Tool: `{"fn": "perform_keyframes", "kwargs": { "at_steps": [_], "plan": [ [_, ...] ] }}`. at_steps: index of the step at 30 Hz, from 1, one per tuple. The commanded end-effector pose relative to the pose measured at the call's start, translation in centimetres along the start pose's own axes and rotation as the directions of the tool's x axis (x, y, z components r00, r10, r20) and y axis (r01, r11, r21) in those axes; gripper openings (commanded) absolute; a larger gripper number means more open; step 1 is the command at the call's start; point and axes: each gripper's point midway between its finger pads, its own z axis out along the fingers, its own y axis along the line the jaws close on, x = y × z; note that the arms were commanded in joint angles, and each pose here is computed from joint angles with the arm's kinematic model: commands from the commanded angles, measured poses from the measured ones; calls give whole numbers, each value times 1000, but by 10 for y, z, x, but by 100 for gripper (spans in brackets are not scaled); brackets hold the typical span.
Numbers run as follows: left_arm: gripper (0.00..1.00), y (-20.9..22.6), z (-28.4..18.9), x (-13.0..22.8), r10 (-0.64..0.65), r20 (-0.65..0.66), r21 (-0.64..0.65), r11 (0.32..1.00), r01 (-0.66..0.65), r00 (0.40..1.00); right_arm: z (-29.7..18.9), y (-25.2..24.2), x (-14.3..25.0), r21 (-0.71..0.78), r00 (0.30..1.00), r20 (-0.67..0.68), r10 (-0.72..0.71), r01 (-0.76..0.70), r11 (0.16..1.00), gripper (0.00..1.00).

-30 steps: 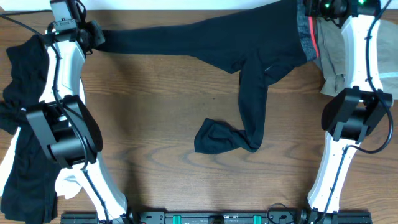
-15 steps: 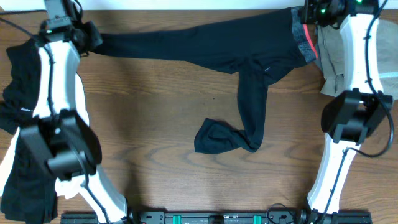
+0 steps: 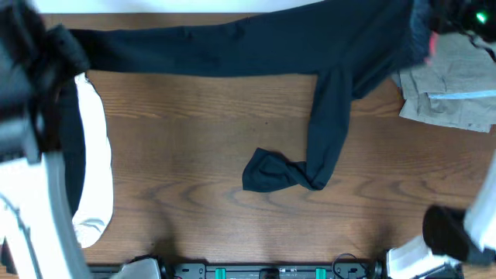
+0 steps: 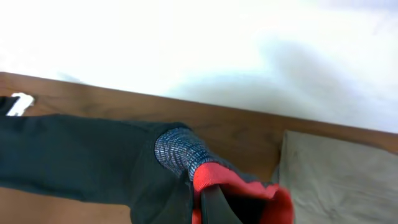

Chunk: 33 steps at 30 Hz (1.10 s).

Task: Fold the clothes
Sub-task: 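Lift and lay the stretched leggings flat along the far edge with both grippers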

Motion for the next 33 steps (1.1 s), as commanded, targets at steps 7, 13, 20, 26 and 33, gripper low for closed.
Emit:
{"fn": "perform_keyframes", "kwargs": {
  "at_steps": [7,13,20,26,33],
  "plan": [
    [6,18,-156,-20,-14,308,-35,999,26,951,-129,30,-3,117,981,171,-91,71,991,1],
    [6,21,-183,-15,-18,351,-33,999,32,936,-164,33,-4,178,967,236,-98,56,982,4],
    [6,30,-116,-3,-3,173,-119,993,24,985,-119,10,12,192,995,94,-21,3,981,4],
    [6,34,-27,22,0,-63,-177,984,-11,998,-46,-14,32,169,995,-89,53,-38,985,4],
    [6,43,79,69,-30,-305,-231,972,-44,952,49,-39,67,118,948,-291,128,-98,988,1]
  ]
}}
